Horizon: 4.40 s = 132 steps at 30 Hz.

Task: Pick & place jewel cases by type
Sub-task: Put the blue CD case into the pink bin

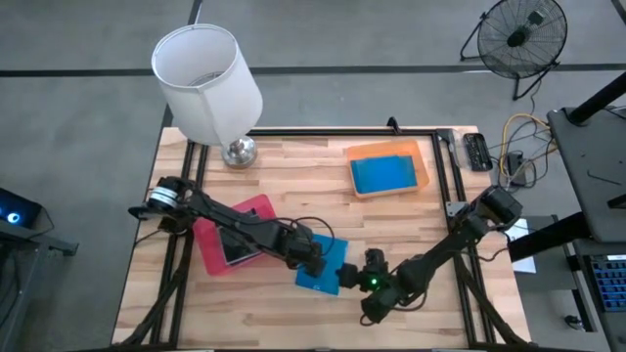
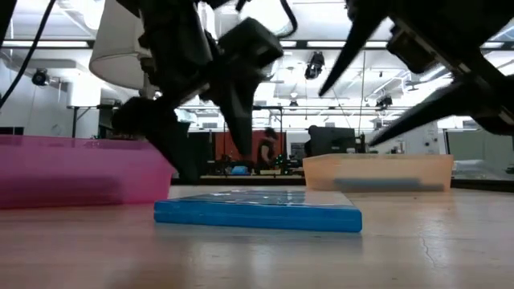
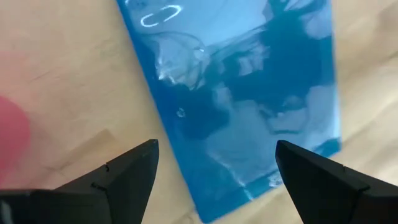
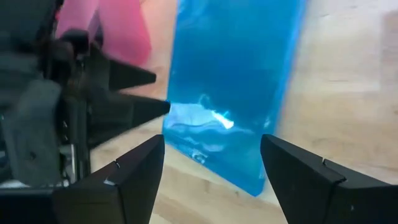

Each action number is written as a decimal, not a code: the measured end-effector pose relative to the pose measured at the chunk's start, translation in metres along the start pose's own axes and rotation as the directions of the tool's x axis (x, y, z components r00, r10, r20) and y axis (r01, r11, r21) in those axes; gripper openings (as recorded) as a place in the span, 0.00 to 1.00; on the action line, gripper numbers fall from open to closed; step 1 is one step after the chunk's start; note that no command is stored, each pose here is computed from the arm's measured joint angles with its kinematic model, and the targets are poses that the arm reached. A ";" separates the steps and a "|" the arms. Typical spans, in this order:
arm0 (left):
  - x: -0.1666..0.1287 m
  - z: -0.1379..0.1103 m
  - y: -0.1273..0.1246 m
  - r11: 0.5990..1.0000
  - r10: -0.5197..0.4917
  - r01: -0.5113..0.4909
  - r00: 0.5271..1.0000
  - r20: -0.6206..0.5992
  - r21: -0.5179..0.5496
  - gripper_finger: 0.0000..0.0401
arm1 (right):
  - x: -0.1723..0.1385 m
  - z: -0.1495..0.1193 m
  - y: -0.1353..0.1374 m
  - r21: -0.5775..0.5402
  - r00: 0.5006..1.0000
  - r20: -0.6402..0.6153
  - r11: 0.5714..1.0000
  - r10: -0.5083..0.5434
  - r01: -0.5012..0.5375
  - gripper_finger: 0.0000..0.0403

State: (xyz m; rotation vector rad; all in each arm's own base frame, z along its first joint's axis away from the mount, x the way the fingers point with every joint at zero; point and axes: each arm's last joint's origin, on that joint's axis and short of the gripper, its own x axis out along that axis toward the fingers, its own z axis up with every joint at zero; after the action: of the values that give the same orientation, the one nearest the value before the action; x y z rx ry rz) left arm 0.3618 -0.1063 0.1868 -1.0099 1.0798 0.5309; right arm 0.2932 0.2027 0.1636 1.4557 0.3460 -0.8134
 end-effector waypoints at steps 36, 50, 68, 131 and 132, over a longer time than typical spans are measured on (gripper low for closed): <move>-0.019 -0.004 0.010 0.948 0.110 -0.071 0.988 0.110 -0.310 0.00 | 0.001 -0.001 -0.009 -0.224 0.989 -0.099 0.971 -0.105 0.081 0.61; -0.016 -0.009 0.011 0.955 0.121 -0.089 0.988 0.099 -0.283 0.00 | 0.004 0.001 -0.009 -0.106 0.990 -0.093 0.990 -0.107 0.097 0.60; 0.007 -0.020 0.014 0.959 0.187 -0.163 0.979 0.086 -0.231 0.00 | 0.015 0.013 -0.002 -0.063 0.992 -0.057 0.992 -0.115 0.111 0.60; 0.002 -0.030 -0.008 0.939 0.231 -0.212 0.972 0.041 -0.272 0.00 | 0.037 0.034 -0.015 -0.081 0.969 -0.117 0.975 -0.217 0.209 0.59; 0.003 -0.032 -0.008 0.937 0.228 -0.208 0.973 0.040 -0.281 0.00 | 0.037 0.034 -0.016 -0.091 0.969 -0.119 0.974 -0.219 0.208 0.59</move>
State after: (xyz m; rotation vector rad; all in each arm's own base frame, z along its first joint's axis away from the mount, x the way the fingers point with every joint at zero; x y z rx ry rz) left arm 0.3537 -0.1386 0.1836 -1.1085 1.0787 0.9126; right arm 0.2995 0.1617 0.1319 1.4163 0.6347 -0.8699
